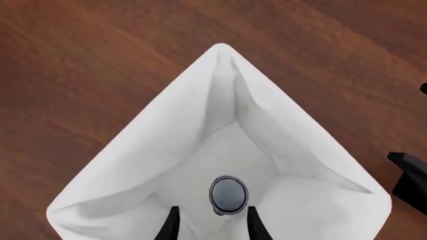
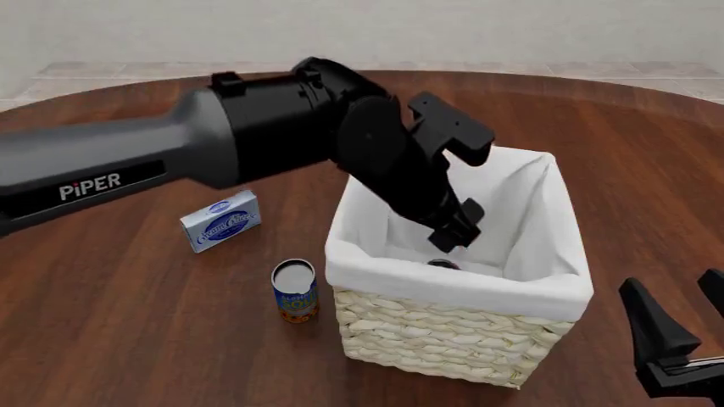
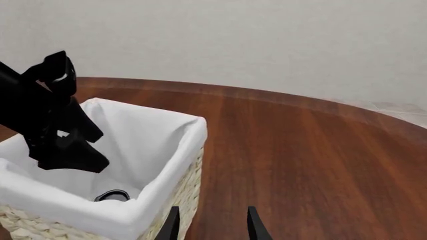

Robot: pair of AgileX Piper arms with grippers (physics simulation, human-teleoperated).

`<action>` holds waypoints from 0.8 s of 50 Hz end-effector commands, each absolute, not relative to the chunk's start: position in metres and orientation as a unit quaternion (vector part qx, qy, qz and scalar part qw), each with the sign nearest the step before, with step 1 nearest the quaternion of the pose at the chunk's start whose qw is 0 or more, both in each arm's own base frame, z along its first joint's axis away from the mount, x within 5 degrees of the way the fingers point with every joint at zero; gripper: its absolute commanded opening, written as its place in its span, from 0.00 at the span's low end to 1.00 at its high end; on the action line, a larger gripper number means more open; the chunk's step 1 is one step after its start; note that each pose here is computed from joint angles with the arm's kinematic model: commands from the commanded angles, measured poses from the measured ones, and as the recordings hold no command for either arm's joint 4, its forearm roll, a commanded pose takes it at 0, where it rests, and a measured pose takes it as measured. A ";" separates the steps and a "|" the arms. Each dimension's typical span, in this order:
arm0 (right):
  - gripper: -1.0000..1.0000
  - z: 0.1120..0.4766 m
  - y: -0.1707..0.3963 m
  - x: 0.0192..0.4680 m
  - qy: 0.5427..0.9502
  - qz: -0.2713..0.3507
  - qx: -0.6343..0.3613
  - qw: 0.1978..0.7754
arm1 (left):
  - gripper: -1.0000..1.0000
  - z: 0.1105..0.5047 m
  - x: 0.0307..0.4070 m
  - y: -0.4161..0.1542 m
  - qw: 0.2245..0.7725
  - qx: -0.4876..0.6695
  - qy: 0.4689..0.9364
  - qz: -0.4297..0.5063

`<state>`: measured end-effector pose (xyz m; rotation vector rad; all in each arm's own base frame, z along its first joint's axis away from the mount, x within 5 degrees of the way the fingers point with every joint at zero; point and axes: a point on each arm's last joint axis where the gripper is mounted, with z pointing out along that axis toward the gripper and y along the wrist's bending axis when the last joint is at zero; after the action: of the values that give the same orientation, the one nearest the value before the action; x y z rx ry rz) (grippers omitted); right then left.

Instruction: Pick up the tomato sauce, and put it in the basket.

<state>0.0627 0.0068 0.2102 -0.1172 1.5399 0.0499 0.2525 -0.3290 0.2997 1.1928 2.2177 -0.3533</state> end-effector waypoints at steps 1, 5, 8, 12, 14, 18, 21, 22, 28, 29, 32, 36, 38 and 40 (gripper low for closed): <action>1.00 0.210 0.007 0.062 0.696 0.023 -0.054 0.716 | 1.00 0.302 0.262 -0.328 0.298 0.453 0.831 -0.125; 1.00 0.210 0.007 0.062 0.696 0.023 -0.054 0.716 | 1.00 0.303 0.263 -0.328 0.299 0.454 0.830 -0.125; 1.00 0.210 0.007 0.062 0.696 0.023 -0.054 0.716 | 1.00 0.306 0.266 -0.328 0.302 0.454 0.829 -0.124; 1.00 0.210 0.007 0.062 0.695 0.023 -0.054 0.716 | 1.00 0.308 0.266 -0.328 0.303 0.455 0.828 -0.123; 1.00 0.210 0.007 0.062 0.695 0.023 -0.054 0.716 | 1.00 0.310 0.267 -0.327 0.304 0.456 0.827 -0.123; 1.00 0.210 0.007 0.061 0.695 0.024 -0.054 0.716 | 1.00 0.322 0.271 -0.326 0.315 0.455 0.824 -0.123; 1.00 0.210 0.007 0.061 0.695 0.024 -0.055 0.717 | 1.00 0.331 0.275 -0.324 0.323 0.458 0.819 -0.121; 1.00 0.210 0.007 0.061 0.695 0.024 -0.054 0.717 | 1.00 0.335 0.276 -0.324 0.326 0.458 0.818 -0.121; 1.00 0.210 0.007 0.061 0.695 0.024 -0.055 0.716 | 1.00 0.352 0.281 -0.321 0.340 0.462 0.810 -0.118; 1.00 0.210 0.007 0.061 0.695 0.024 -0.055 0.717 | 1.00 0.355 0.280 -0.321 0.342 0.463 0.809 -0.118; 1.00 0.210 0.007 0.061 0.695 0.024 -0.056 0.716 | 1.00 0.364 0.283 -0.318 0.350 0.466 0.804 -0.115; 1.00 0.210 0.007 0.060 0.695 0.024 -0.055 0.717 | 1.00 0.378 0.284 -0.316 0.362 0.468 0.798 -0.115; 1.00 0.210 0.007 0.060 0.695 0.024 -0.056 0.717 | 1.00 0.382 0.284 -0.314 0.365 0.469 0.796 -0.114; 1.00 0.210 0.007 0.060 0.695 0.025 -0.057 0.717 | 1.00 0.384 0.282 -0.314 0.367 0.471 0.794 -0.115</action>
<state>0.0608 0.0069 0.2097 -0.1225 1.5383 0.0535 0.2811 -0.3192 0.3613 1.2060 2.0890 -0.3041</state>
